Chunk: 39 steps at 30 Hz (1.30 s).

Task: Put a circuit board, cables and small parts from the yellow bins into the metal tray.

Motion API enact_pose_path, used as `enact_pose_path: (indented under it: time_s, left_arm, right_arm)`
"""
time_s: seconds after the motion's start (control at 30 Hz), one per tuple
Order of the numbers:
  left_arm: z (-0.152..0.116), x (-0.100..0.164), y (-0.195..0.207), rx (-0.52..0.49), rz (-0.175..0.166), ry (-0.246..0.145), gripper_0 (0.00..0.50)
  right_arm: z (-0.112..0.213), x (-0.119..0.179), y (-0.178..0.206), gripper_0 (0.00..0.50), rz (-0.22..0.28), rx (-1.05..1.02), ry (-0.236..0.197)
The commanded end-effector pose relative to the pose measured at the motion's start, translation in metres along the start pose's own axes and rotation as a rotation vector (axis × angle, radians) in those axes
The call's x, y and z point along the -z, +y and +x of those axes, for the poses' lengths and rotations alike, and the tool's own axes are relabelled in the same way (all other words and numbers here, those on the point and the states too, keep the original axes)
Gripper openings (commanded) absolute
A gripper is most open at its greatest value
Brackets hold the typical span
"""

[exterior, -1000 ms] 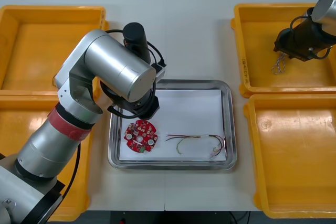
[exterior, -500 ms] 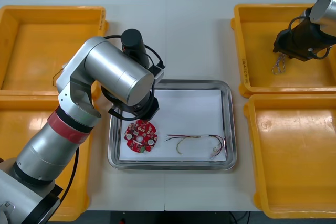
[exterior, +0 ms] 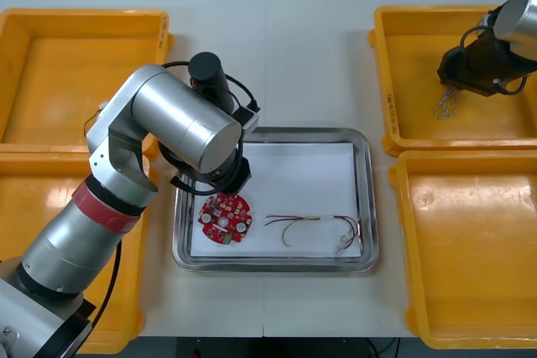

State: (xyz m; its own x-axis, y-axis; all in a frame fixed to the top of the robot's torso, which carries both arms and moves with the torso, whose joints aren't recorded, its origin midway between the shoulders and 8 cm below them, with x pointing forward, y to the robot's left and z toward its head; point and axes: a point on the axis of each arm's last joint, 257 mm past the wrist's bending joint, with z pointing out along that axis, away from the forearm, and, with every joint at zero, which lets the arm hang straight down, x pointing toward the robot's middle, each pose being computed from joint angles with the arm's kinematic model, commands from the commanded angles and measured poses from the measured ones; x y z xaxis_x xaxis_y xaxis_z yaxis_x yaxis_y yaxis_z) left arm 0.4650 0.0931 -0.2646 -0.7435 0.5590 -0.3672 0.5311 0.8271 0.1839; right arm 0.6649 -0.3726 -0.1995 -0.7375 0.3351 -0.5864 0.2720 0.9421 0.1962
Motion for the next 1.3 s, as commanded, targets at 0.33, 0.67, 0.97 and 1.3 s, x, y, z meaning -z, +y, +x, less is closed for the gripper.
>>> enact_pose_path:
  time_s: [0.33, 0.67, 0.97, 1.3]
  left_arm:
    - [0.004, 0.006, 0.022, 0.153, -0.039, -0.007, 0.5]
    - [0.008, 0.043, 0.044, 0.203, -0.046, 0.037, 0.5]
    - [-0.024, 0.082, 0.07, 0.267, -0.024, -0.046, 0.5]
    - [-0.028, 0.112, 0.118, 0.311, -0.038, -0.092, 0.5]
  right_arm:
    - [0.01, -0.008, 0.005, 0.0, 0.011, 0.138, 0.007]
    - [-0.007, 0.044, 0.013, 0.0, 0.027, 0.216, 0.074]
    - [-0.017, 0.094, 0.025, 0.0, 0.03, 0.263, 0.106]
    - [-0.011, 0.145, 0.035, 0.0, 0.041, 0.333, 0.156]
